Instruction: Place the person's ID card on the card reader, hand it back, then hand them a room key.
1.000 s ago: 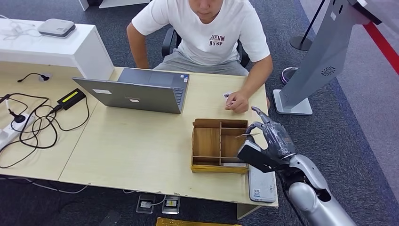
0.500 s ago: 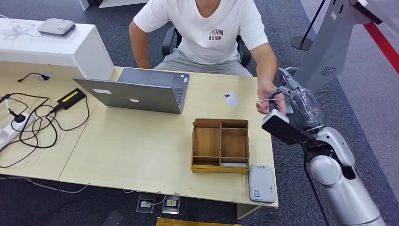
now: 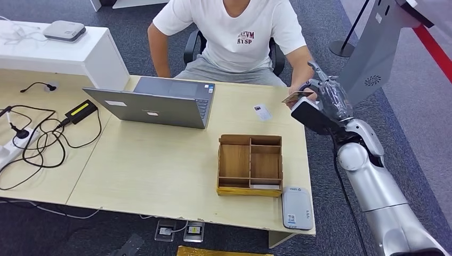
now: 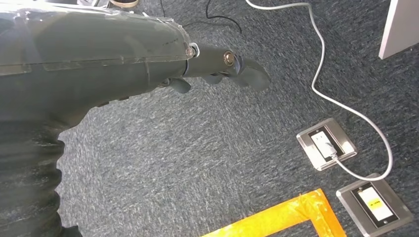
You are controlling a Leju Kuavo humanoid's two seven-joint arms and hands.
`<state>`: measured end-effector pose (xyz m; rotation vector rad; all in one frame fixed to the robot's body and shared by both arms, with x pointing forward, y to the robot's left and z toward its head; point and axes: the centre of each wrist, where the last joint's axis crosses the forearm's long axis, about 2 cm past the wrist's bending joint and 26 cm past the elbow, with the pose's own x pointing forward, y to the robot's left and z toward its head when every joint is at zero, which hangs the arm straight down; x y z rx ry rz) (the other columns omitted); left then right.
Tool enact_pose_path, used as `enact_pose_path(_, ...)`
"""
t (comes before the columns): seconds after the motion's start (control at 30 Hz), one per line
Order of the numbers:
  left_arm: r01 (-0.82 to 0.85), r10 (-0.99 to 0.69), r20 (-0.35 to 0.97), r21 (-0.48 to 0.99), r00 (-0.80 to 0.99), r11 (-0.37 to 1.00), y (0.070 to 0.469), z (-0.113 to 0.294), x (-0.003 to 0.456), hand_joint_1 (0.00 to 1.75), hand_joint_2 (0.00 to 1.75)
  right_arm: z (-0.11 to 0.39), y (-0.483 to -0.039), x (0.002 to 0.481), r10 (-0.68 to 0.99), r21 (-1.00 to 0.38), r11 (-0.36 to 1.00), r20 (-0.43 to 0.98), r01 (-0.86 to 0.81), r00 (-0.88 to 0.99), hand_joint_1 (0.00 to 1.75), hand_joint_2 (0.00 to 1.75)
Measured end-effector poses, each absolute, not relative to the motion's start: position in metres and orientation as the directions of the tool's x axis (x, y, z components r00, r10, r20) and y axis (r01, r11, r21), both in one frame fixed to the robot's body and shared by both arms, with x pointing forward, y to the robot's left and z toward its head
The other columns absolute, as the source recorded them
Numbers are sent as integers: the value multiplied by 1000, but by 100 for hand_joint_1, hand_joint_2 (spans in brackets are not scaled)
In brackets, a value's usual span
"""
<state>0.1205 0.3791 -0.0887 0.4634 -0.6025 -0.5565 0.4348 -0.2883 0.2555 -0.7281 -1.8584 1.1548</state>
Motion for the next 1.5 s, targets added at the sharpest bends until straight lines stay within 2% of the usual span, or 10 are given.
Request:
enact_pose_path(0.13, 348, -606, 397, 553, 689, 757, 379, -89, 120, 0, 175, 244, -286, 443, 810, -913, 406, 351, 19, -469, 5, 175)
enact_pose_path(0.17, 348, -606, 397, 552, 689, 758, 379, -89, 120, 0, 175, 241, -285, 443, 814, -915, 403, 352, 12, -462, 0, 175)
enact_pose_path(0.5, 344, -602, 390, 555, 696, 757, 380, -90, 114, 0, 175, 221, -283, 446, 839, -915, 403, 372, -6, -398, 0, 175)
enact_pose_path(0.7, 334, -607, 393, 572, 690, 749, 379, -92, 106, 0, 175, 245, -306, 445, 862, -865, 406, 256, 293, -438, 0, 175)
enact_pose_path(0.8, 330, -608, 391, 578, 691, 747, 378, -93, 104, 0, 175, 263, -339, 442, 886, -800, 387, 186, 459, -424, 0, 175)
enact_pose_path(0.93, 322, -603, 387, 582, 698, 747, 377, -94, 100, 0, 175, 285, -415, 428, 948, -650, 285, 85, 705, -305, 0, 175)
enact_pose_path(1.07, 300, -585, 389, 585, 712, 754, 376, -94, 98, 0, 175, 307, -496, 403, 985, -546, 144, 3, 825, -171, 0, 175)
enact_pose_path(1.27, 238, -530, 396, 586, 750, 774, 367, -95, 97, 0, 175, 306, -601, 344, 996, -513, -85, -42, 854, 73, 0, 175)
enact_pose_path(1.5, 145, -433, 406, 572, 805, 807, 348, -97, 100, 0, 175, 253, -660, 277, 932, -644, -292, -24, 707, 363, 0, 175)
